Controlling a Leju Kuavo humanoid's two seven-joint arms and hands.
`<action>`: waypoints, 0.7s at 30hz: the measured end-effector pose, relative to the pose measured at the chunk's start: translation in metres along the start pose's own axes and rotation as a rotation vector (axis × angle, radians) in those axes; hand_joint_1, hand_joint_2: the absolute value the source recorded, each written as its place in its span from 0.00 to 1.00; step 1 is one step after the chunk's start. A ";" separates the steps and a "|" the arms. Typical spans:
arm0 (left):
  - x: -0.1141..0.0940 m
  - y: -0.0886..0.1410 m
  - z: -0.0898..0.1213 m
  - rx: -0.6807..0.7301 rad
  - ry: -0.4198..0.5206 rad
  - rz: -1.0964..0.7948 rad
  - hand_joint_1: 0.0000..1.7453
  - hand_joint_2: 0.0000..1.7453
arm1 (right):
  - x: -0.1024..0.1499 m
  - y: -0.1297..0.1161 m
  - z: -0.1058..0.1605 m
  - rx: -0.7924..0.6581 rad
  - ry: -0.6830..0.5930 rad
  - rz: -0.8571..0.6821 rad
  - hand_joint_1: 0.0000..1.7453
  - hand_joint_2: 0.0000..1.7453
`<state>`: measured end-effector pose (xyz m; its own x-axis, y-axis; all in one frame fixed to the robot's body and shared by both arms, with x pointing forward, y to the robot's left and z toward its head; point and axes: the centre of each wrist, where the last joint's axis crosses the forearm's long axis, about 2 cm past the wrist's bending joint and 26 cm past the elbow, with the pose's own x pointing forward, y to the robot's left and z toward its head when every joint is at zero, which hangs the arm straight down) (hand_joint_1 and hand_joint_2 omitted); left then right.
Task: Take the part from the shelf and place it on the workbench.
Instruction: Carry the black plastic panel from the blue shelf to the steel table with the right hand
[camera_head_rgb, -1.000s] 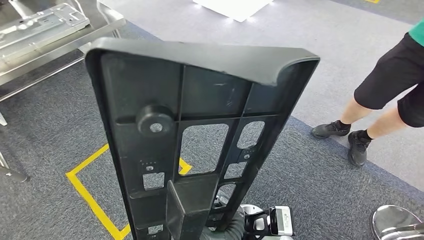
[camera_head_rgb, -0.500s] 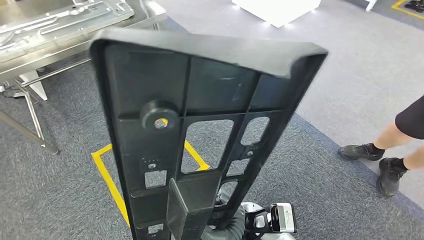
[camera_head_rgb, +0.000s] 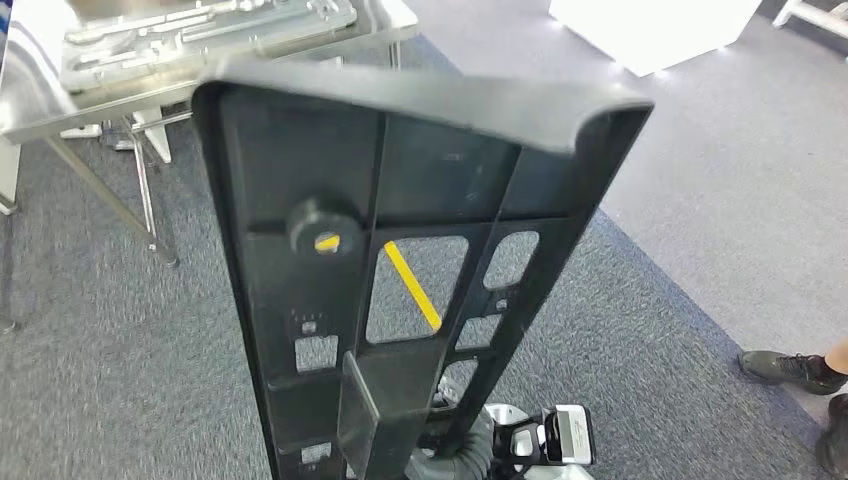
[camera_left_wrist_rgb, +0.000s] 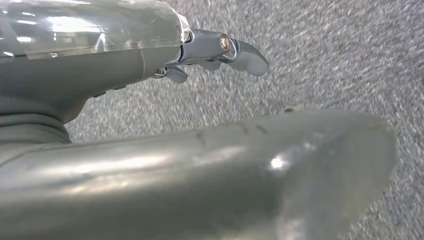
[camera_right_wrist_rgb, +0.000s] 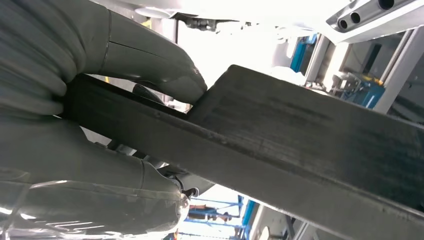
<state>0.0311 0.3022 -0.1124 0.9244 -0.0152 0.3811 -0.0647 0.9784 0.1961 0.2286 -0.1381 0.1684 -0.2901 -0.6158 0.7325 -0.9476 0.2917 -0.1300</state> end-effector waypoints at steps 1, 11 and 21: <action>-0.001 0.000 0.000 0.000 -0.001 0.003 0.00 0.00 | 0.000 0.000 0.000 0.001 -0.001 0.001 1.00 1.00; 0.000 0.001 0.000 -0.005 -0.011 0.027 0.00 0.00 | 0.001 -0.001 -0.002 -0.006 -0.006 0.006 1.00 1.00; 0.002 0.002 -0.001 -0.034 -0.030 0.064 0.00 0.00 | 0.003 0.000 -0.005 -0.011 -0.029 0.001 1.00 1.00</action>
<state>0.0334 0.3045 -0.1123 0.9072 0.0415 0.4187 -0.1097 0.9840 0.1403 0.2283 -0.1358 0.1739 -0.2945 -0.6365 0.7128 -0.9460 0.3000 -0.1229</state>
